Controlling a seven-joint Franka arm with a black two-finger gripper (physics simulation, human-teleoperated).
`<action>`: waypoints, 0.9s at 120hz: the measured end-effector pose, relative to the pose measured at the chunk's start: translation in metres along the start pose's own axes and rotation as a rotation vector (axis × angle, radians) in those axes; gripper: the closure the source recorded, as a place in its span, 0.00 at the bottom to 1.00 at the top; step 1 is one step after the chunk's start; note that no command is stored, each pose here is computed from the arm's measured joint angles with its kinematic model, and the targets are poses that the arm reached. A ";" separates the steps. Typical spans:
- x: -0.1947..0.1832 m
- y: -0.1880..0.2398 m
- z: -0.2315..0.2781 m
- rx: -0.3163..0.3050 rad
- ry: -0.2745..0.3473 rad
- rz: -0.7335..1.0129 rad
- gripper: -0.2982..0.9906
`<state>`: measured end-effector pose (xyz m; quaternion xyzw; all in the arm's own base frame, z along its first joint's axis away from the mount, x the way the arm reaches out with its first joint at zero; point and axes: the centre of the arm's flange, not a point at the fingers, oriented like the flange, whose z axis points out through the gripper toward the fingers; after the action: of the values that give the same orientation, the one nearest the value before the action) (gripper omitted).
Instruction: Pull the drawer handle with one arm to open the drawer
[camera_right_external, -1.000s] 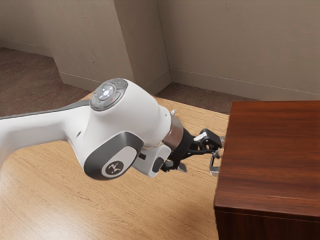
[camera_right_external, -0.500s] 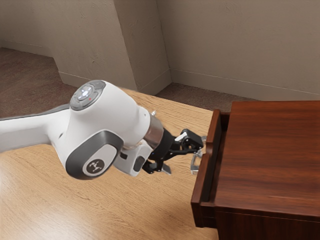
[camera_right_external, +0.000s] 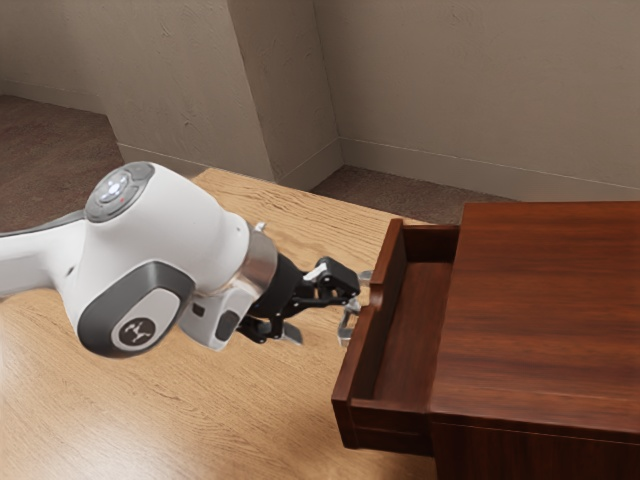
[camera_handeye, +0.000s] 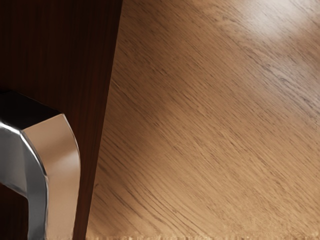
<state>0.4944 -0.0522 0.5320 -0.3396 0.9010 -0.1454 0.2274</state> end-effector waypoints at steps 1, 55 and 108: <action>-0.001 0.001 -0.001 -0.001 -0.001 -0.001 0.25; -0.018 0.051 -0.019 -0.025 -0.002 -0.020 0.25; -0.039 0.060 -0.062 -0.046 -0.024 -0.001 0.25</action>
<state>0.4554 0.0246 0.5722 -0.3467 0.9012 -0.1208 0.2302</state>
